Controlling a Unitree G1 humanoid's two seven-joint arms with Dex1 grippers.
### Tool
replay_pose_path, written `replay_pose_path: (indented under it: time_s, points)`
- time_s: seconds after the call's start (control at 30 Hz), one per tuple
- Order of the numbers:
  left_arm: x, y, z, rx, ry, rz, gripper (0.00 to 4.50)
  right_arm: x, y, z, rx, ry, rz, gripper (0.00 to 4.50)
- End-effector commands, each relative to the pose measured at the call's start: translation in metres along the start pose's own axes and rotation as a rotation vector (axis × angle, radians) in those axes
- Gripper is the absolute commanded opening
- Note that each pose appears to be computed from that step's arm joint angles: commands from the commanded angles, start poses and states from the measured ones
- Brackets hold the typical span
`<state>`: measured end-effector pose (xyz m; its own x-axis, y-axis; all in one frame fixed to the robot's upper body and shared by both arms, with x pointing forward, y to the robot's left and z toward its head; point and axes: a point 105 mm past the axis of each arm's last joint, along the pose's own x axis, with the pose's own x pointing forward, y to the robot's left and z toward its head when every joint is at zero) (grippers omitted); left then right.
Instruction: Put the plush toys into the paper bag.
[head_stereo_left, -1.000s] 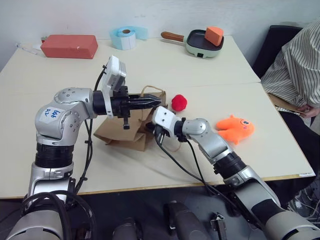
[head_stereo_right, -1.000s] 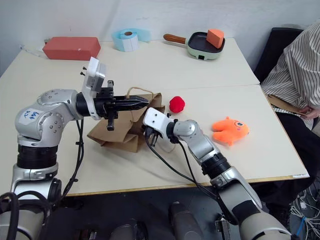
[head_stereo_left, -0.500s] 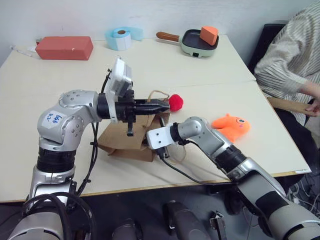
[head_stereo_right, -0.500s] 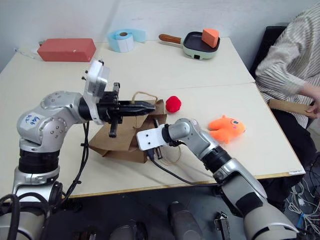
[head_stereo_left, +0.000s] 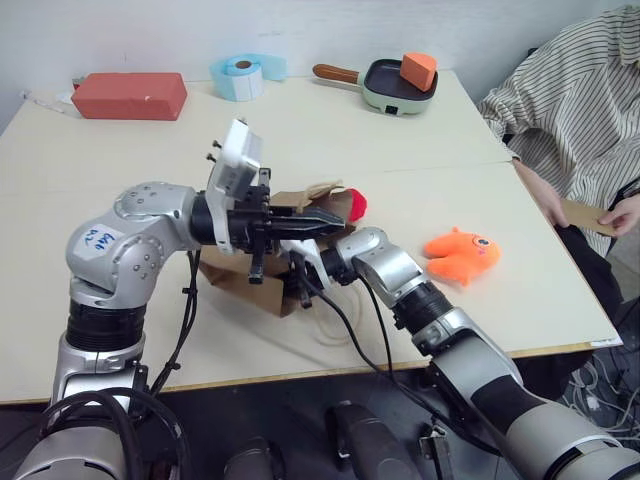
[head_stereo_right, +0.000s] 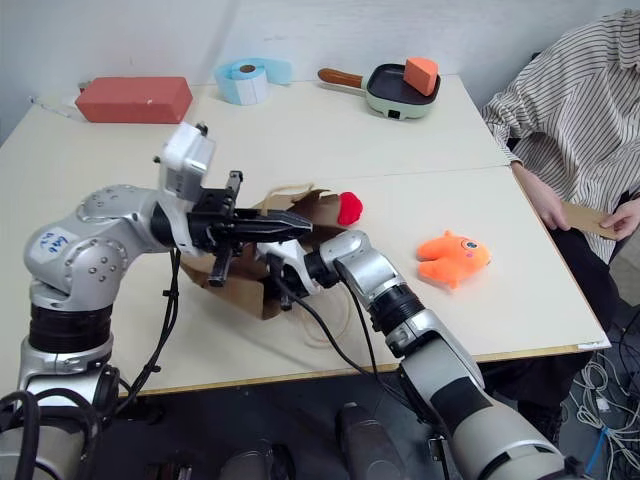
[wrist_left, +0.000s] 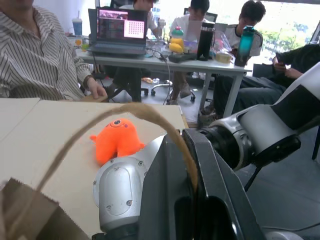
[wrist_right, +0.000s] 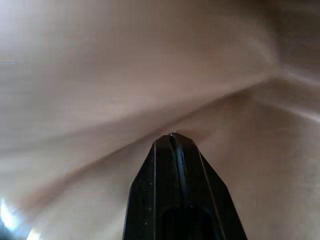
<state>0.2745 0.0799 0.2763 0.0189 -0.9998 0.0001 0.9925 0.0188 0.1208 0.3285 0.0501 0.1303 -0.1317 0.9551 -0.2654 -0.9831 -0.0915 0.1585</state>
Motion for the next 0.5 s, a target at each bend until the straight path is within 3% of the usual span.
replay_pose_path:
  time_s: [0.03,0.2,0.33,0.5]
  points:
    - [-0.006,-0.005,0.026,0.029,-0.063,0.004,0.00,-0.004,-0.003,0.002,0.070,-0.052,-0.013,0.02]
    - [-0.011,-0.006,0.035,0.003,-0.088,0.014,0.00,-0.007,-0.007,0.011,0.123,-0.110,-0.035,0.02]
    - [-0.008,-0.011,0.023,0.014,-0.036,-0.009,0.00,-0.009,-0.012,0.026,0.177,-0.147,-0.049,0.02]
    - [0.000,-0.001,0.013,0.043,-0.024,0.014,0.00,0.008,-0.016,0.021,-0.008,0.039,-0.121,0.02]
